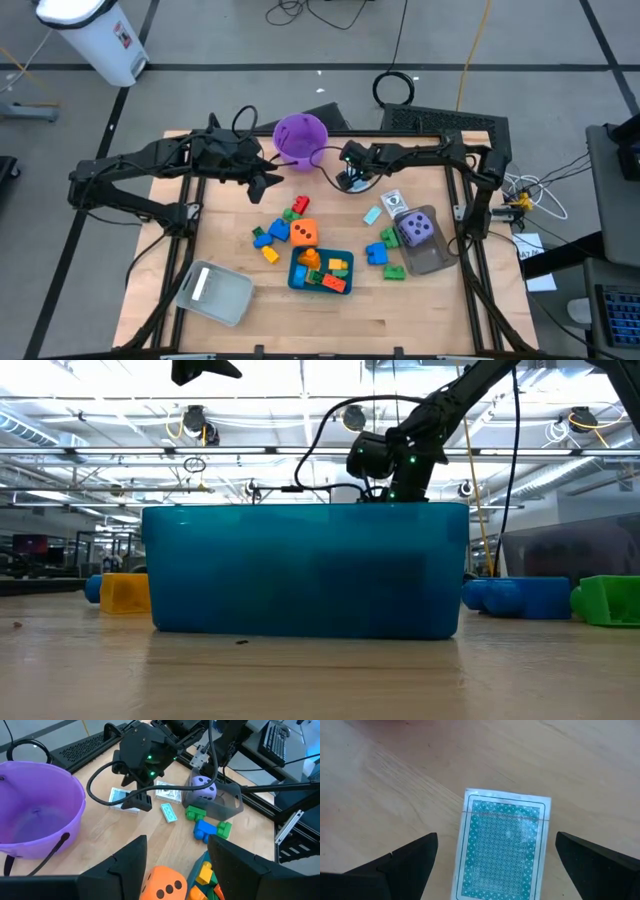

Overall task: Pick & Place Toys
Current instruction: Put the blue deck of cards into the gray bin

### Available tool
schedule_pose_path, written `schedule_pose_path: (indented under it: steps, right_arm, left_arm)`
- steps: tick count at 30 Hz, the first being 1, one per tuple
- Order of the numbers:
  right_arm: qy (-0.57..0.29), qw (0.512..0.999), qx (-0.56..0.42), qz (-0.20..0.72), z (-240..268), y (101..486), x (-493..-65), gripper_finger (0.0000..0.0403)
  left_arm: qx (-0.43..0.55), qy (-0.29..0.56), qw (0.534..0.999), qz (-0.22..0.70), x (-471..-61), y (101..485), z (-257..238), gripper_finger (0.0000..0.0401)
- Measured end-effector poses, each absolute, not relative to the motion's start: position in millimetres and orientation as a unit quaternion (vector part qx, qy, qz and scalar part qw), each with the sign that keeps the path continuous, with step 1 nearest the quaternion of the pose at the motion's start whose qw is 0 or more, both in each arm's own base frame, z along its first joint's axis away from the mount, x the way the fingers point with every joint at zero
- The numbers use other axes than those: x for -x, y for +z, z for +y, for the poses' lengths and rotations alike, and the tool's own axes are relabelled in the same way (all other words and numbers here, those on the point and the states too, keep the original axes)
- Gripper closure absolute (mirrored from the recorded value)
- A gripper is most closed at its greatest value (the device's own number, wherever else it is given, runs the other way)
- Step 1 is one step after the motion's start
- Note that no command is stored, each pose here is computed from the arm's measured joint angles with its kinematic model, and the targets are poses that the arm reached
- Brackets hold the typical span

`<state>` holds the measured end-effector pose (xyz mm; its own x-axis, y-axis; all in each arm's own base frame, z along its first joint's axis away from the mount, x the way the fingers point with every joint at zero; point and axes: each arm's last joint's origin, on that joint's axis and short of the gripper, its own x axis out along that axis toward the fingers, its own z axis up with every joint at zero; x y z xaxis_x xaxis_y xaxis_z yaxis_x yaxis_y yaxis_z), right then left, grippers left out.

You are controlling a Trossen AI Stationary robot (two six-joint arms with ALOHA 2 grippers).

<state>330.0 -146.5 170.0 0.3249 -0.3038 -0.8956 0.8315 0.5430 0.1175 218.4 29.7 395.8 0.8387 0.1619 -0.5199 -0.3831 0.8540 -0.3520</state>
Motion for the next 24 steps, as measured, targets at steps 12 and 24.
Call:
schedule_pose_path:
  steps: [12,24]
  right_arm:
    - [-0.382,0.736,-0.334,0.448,-137,137,-311,0.0007]
    - [-0.373,0.744,-0.325,0.448,-135,135,-312,0.0033]
  left_arm:
    - [0.226,0.146,0.932,0.244,-218,396,30,0.0205]
    - [0.226,0.145,0.932,0.244,-218,396,30,0.0208]
